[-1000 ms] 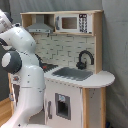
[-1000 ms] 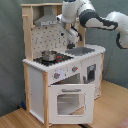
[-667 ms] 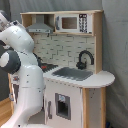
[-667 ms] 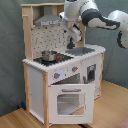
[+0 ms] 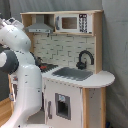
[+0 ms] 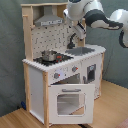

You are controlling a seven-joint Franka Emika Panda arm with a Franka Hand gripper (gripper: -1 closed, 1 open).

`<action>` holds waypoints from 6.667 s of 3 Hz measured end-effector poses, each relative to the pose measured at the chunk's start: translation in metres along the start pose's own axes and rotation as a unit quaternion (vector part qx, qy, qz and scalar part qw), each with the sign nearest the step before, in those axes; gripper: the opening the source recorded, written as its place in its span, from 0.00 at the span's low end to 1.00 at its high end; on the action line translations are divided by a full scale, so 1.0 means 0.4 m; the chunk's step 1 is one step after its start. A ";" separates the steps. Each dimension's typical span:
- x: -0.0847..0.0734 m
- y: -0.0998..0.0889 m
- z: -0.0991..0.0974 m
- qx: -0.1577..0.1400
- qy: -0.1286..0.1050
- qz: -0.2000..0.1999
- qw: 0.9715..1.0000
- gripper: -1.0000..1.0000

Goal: Play with the kitchen

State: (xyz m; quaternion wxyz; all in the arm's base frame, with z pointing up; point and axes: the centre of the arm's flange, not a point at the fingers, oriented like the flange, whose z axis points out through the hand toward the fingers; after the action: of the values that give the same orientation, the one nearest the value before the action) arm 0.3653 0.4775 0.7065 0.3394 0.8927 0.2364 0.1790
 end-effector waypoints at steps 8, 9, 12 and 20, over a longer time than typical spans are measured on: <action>-0.182 -0.201 -0.113 -0.404 0.102 -0.030 0.909 1.00; -0.183 -0.216 -0.124 -0.435 0.114 -0.048 0.892 1.00; -0.181 -0.291 -0.158 -0.542 0.158 -0.125 0.816 1.00; -0.107 -0.325 0.031 -0.622 0.166 -0.361 0.675 1.00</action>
State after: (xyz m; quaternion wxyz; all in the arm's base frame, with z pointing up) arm 0.2969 0.5333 0.6012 0.8095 0.2766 0.4267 0.2934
